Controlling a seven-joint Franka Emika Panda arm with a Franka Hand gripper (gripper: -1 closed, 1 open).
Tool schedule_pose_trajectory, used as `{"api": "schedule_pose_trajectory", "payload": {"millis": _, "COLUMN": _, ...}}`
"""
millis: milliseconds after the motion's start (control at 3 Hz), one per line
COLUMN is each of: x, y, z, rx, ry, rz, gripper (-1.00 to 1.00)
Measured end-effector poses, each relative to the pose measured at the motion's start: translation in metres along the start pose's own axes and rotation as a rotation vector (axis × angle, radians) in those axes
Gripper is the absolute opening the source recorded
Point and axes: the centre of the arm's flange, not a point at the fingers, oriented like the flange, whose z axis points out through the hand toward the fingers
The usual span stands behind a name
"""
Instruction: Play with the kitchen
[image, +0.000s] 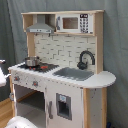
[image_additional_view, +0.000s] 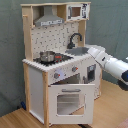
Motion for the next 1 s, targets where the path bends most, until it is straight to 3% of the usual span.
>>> {"api": "schedule_pose_trajectory", "payload": {"millis": 1000, "x": -0.030, "y": -0.018, "z": 0.006, "rx": 0.235, "ry": 0.009, "rz": -0.096, "gripper": 1.00}}
